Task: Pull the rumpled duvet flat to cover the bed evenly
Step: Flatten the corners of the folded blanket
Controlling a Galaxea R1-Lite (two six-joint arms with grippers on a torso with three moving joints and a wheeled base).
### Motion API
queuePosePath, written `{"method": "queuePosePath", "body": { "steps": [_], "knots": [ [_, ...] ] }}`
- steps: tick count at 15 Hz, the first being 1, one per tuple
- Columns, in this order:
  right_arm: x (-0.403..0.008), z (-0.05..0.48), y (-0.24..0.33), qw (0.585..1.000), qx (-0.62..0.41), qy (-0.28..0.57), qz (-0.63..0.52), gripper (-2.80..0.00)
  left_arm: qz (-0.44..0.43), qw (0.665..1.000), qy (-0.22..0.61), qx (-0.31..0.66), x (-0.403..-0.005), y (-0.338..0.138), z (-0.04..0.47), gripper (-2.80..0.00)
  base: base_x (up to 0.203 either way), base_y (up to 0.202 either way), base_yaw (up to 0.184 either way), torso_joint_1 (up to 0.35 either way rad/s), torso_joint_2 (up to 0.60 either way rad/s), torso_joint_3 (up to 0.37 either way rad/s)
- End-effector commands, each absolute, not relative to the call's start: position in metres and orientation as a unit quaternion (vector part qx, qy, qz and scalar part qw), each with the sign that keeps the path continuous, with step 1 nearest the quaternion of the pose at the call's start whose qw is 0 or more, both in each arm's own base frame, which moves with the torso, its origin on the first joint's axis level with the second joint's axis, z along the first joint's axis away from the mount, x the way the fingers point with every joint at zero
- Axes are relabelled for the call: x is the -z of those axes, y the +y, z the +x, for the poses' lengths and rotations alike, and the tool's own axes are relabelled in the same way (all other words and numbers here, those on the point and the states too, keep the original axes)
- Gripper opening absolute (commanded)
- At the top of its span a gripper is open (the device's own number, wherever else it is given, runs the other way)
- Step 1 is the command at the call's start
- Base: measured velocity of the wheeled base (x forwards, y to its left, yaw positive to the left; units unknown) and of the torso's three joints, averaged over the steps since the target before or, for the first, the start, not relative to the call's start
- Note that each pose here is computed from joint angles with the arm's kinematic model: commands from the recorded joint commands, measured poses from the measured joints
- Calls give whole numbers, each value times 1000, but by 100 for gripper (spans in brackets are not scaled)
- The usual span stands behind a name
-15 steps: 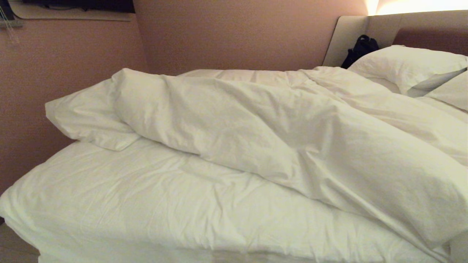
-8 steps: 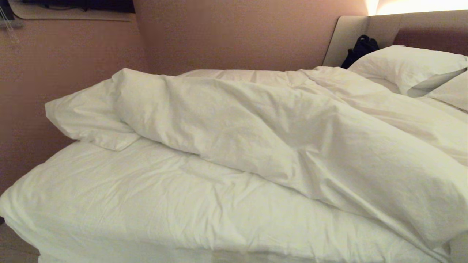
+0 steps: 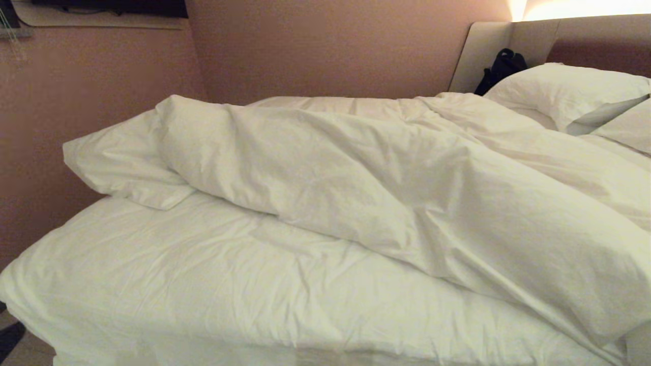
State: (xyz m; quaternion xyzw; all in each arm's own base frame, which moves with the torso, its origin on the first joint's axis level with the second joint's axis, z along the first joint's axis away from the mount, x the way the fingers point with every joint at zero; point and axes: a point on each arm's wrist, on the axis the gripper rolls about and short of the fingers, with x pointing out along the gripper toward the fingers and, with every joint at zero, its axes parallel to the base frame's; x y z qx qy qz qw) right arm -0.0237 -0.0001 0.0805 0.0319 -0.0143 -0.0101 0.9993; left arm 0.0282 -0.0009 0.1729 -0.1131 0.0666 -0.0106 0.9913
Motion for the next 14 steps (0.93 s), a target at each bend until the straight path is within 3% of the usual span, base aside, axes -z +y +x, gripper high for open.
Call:
{"method": "queuePosePath", "body": {
  "steps": [1, 8, 14],
  "knots": [
    [-81, -24, 0, 999, 10, -15, 32, -280, -119, 978, 169, -2, -177, -2, 100, -280, 0, 0, 0, 0, 0, 0],
    [-81, -24, 0, 999, 10, -15, 32, -280, -185, 958, 217, -18, -181, -5, 295, -280, 0, 0, 0, 0, 0, 0],
    [-81, -24, 0, 999, 10, -15, 32, -280, -255, 943, 213, -19, -141, -20, 421, -280, 0, 0, 0, 0, 0, 0]
  ]
}}
